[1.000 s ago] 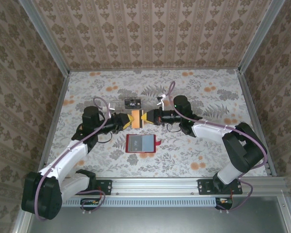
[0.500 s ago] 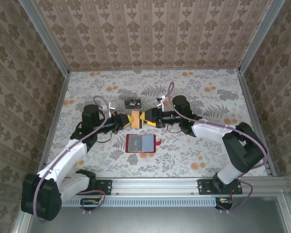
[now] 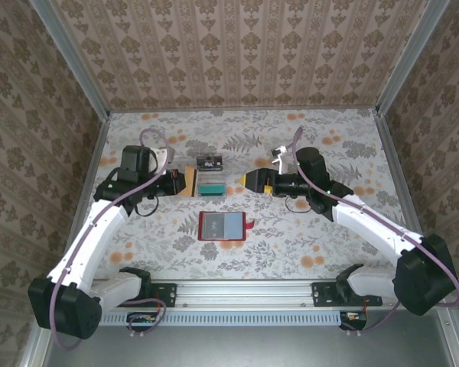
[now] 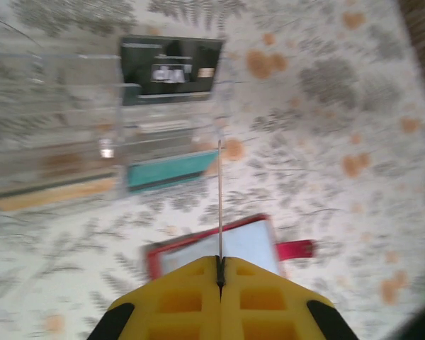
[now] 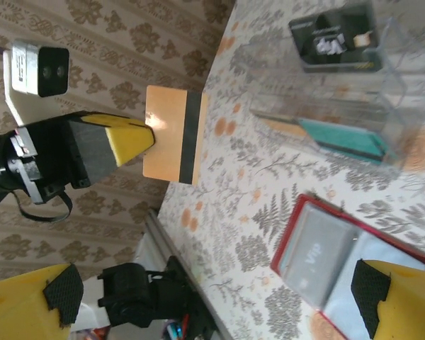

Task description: Take the credit cards out of the card holder

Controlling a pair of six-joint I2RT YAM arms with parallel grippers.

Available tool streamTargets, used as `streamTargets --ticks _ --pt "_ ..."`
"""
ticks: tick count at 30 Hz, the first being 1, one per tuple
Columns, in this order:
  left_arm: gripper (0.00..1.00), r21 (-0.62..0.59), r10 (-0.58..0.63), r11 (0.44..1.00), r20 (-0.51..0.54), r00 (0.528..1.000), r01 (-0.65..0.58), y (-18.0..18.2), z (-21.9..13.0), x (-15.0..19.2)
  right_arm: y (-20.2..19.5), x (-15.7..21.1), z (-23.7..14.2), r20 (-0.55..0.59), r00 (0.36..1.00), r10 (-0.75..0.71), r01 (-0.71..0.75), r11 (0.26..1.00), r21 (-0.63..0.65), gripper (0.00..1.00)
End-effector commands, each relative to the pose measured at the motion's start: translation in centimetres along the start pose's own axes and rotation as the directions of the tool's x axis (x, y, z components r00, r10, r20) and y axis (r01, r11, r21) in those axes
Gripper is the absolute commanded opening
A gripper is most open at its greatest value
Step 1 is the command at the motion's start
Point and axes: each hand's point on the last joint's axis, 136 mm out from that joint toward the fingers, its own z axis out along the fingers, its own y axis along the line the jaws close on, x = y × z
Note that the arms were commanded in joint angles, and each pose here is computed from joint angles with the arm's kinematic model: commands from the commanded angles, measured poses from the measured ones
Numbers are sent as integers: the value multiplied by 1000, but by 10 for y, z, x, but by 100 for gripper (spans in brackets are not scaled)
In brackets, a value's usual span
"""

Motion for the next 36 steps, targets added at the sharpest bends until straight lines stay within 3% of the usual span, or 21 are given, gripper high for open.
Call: streamTargets --ticks 1,6,9,14,19,22,27,36 --pt "0 -182 335 920 -94 938 -347 27 -4 4 -17 5 -13 15 999 -34 32 995 98 100" --pt "0 -199 619 726 -227 752 -658 37 8 8 -20 2 -24 35 998 -60 55 989 136 100" --pt "0 -116 736 606 -295 610 -787 44 19 22 -21 0 -28 46 996 -72 64 987 148 100" --pt "0 -136 824 444 -328 463 -886 59 33 18 -22 -6 -32 58 995 -78 68 985 161 100" --pt "0 -60 909 253 -328 258 -966 58 50 29 -26 -9 -30 53 996 -70 60 983 173 100" --pt "0 -26 927 167 -337 166 -986 62 59 36 -28 -12 -27 51 997 -66 56 983 177 100" --pt "0 10 938 76 -340 68 -997 67 72 41 -32 -15 -23 47 998 -50 41 983 180 100" --pt "0 25 935 27 -354 16 -999 76 90 38 -37 -17 -17 38 999 -28 20 984 179 100"
